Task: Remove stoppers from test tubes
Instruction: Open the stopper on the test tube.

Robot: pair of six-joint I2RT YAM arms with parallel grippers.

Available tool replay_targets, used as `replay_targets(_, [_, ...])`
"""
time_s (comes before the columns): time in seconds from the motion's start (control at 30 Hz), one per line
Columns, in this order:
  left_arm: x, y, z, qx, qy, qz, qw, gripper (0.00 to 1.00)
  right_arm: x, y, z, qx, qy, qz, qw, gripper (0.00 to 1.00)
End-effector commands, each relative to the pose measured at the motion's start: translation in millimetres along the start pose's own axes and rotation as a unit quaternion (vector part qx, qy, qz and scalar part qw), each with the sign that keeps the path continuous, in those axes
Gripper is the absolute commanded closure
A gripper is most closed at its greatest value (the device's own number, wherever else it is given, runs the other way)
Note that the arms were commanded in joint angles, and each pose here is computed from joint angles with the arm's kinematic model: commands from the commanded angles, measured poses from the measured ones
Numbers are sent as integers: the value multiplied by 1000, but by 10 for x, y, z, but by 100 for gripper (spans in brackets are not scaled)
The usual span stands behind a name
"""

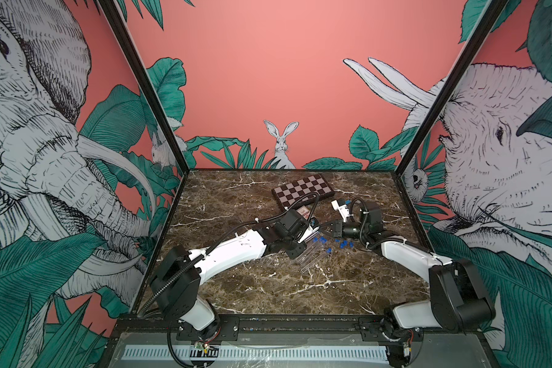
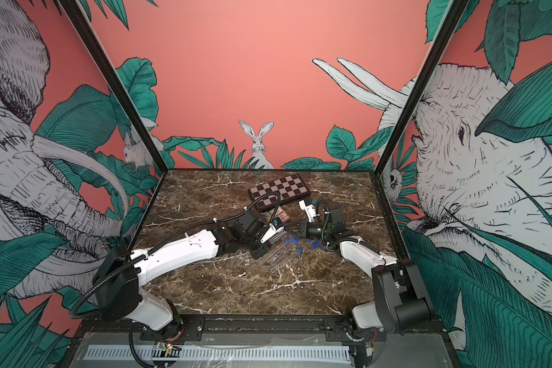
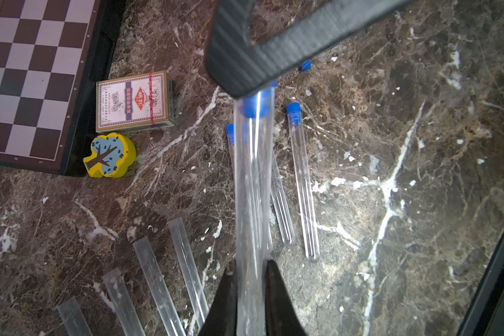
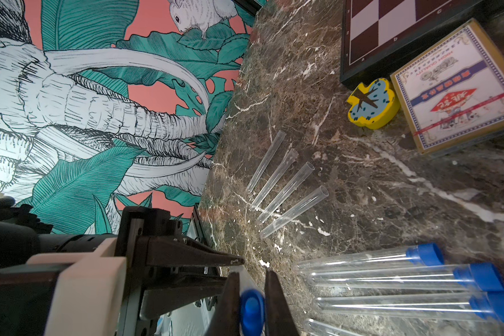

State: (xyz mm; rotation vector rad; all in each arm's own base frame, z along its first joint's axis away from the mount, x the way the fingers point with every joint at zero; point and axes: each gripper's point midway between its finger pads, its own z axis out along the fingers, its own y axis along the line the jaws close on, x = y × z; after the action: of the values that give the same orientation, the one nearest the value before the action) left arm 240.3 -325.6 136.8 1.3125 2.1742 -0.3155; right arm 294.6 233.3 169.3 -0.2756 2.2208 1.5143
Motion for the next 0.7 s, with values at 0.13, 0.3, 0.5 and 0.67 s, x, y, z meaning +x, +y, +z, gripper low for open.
replay_targets(0.13, [175, 93, -55, -26, 30, 3, 999, 94, -171, 69, -99, 3, -17, -29, 999, 100])
replay_targets(0.3, [194, 97, -51, -28, 34, 4, 999, 94, -195, 65, -140, 2, -21, -30, 999, 100])
replay_targets(0.5, [217, 113, -56, -32, 38, 6, 999, 94, -219, 56, -199, 2, -25, -30, 999, 100])
replay_targets(0.67, [244, 114, -36, -34, 43, 7, 998, 94, -231, 77, -229, -1, -27, -30, 999, 100])
